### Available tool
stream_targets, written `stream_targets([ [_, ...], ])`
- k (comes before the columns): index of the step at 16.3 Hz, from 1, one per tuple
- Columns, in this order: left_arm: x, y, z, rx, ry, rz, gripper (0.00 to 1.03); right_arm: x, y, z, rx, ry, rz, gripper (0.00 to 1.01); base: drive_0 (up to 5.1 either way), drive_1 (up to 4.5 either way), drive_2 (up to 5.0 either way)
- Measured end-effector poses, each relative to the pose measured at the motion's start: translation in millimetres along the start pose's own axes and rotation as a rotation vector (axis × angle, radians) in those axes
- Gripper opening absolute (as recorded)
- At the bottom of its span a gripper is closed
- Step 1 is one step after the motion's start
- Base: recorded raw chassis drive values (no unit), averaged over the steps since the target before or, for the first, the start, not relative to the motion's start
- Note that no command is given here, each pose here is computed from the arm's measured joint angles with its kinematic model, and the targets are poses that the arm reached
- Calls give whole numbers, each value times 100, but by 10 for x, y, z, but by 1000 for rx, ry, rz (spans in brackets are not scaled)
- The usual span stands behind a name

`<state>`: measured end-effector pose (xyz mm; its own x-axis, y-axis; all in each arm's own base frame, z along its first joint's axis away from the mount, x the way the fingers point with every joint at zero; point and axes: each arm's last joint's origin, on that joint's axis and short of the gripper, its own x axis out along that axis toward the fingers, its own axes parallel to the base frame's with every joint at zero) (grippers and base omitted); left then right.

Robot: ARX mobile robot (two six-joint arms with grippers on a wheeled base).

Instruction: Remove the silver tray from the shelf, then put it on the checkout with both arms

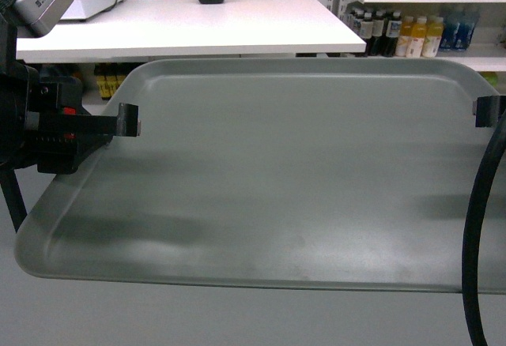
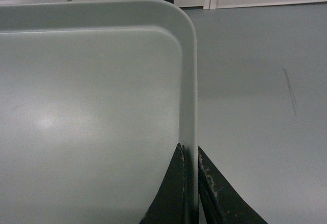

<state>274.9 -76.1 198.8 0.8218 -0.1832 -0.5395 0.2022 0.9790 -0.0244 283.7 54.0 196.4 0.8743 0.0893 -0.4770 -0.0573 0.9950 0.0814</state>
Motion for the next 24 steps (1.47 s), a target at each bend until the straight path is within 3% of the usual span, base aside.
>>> stream_targets([
  [9,0,-3,2,1,-2,0,3,0,0,0,0,0,0,3,-497,248,248],
  [18,0,2,0,6,0,3,3,0,0,0,0,1,1,3,1,13,-11],
  [24,0,2,2,6,-2,3,3,0,0,0,0,0,1,3,13,407,-380],
])
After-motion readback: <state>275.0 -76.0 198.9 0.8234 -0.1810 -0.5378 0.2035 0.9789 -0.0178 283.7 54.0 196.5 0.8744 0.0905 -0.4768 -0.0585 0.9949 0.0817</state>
